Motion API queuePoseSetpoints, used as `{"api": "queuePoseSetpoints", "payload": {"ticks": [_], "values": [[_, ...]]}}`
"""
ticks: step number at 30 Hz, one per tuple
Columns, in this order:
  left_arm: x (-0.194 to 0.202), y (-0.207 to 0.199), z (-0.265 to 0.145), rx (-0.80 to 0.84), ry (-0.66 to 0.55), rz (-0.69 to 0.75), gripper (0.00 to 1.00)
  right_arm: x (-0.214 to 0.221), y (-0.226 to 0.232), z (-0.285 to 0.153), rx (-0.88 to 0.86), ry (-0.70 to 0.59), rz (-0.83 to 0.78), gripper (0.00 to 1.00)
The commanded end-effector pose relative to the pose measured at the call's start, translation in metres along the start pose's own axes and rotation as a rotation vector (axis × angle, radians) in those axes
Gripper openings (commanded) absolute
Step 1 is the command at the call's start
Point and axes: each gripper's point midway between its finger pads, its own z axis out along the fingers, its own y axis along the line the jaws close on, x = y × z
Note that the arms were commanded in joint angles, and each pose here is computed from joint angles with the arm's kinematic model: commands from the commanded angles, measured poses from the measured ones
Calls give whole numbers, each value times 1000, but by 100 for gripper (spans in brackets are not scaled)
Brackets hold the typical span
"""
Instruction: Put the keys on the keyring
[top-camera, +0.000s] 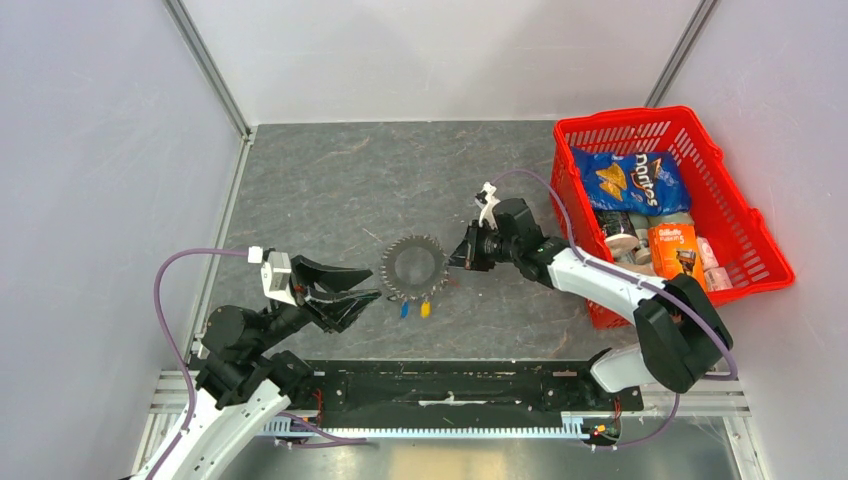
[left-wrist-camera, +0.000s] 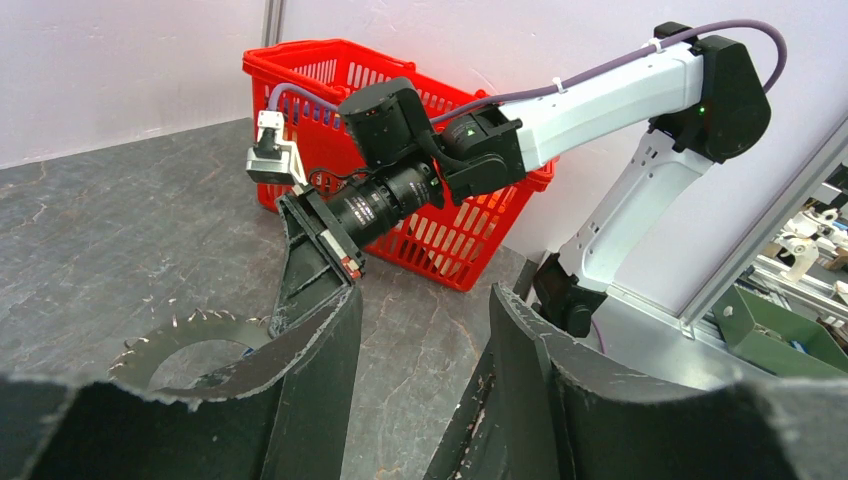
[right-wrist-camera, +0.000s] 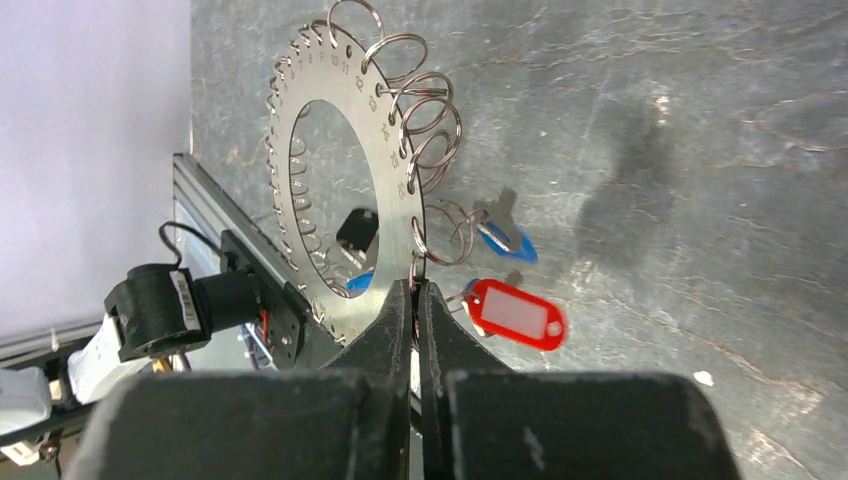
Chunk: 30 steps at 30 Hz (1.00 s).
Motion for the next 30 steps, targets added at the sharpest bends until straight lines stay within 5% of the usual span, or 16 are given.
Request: {"api": "queuePoseSetpoints", "payload": {"ticks": [1,18,25,30], "values": [[-14,-9,-1,26,-36,15,57,-23,-1,-3,28,-73,-16,0],[-13,-8,-1,21,-36,12,57,-27,-80,34,201,-97,88,3],[-14,-7,-1,15,-36,13,57,-41,-79,44,200,-109,88,42],[-16,-5,0,3,-41,15,57,-64,-53,13,202,-171,-3,84]]}}
